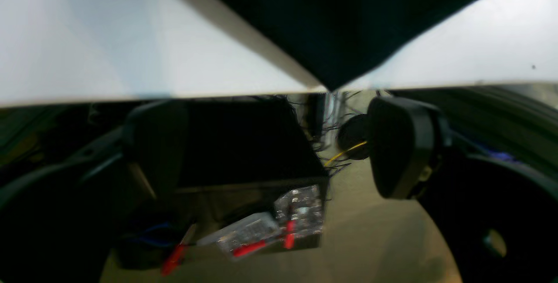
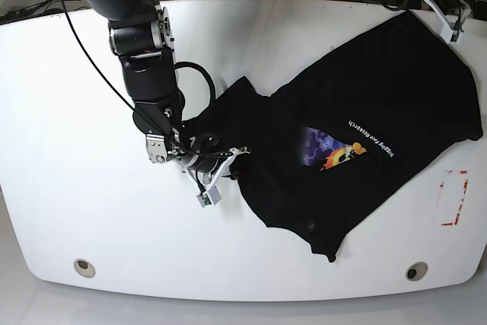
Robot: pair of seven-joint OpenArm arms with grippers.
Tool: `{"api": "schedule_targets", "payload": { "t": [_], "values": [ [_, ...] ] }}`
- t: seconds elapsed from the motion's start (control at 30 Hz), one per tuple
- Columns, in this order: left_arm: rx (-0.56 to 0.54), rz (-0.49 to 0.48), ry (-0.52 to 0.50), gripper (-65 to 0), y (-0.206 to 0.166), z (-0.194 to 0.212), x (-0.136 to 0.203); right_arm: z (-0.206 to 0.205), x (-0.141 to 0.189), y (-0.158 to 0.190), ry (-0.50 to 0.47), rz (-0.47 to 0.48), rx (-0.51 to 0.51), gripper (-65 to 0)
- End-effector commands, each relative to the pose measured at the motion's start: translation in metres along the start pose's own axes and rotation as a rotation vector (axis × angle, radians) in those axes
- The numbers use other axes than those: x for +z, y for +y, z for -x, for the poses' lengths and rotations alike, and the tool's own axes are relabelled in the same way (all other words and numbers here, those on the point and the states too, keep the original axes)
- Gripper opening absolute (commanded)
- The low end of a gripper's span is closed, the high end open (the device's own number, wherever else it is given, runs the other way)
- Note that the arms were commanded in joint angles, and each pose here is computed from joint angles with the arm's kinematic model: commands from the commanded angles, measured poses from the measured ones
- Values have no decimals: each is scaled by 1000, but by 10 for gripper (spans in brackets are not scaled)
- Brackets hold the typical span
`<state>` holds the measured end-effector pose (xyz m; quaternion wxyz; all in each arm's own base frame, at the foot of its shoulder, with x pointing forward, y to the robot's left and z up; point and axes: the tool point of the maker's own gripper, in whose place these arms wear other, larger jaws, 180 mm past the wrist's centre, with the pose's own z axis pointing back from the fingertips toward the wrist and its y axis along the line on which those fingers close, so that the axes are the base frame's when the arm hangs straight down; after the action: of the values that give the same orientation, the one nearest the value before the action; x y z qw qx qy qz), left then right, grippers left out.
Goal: Fold the T-shirt properly
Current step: 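Hold the shirt with the right gripper, reposition the left gripper on the hem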
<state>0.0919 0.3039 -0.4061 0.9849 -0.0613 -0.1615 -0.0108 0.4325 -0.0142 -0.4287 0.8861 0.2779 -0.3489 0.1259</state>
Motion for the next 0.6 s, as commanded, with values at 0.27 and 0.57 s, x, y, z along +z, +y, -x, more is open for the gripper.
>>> {"api": "schedule_targets", "payload": {
  "t": [0.27,0.57],
  "values": [
    [-127,-56,-109,-39,-1,-35,31,1,2,-6,37,18,30,-650],
    [-76,8,-61,-39,-4,-21,9,15,6,-13,55,30,20,-650]
  ]
}}
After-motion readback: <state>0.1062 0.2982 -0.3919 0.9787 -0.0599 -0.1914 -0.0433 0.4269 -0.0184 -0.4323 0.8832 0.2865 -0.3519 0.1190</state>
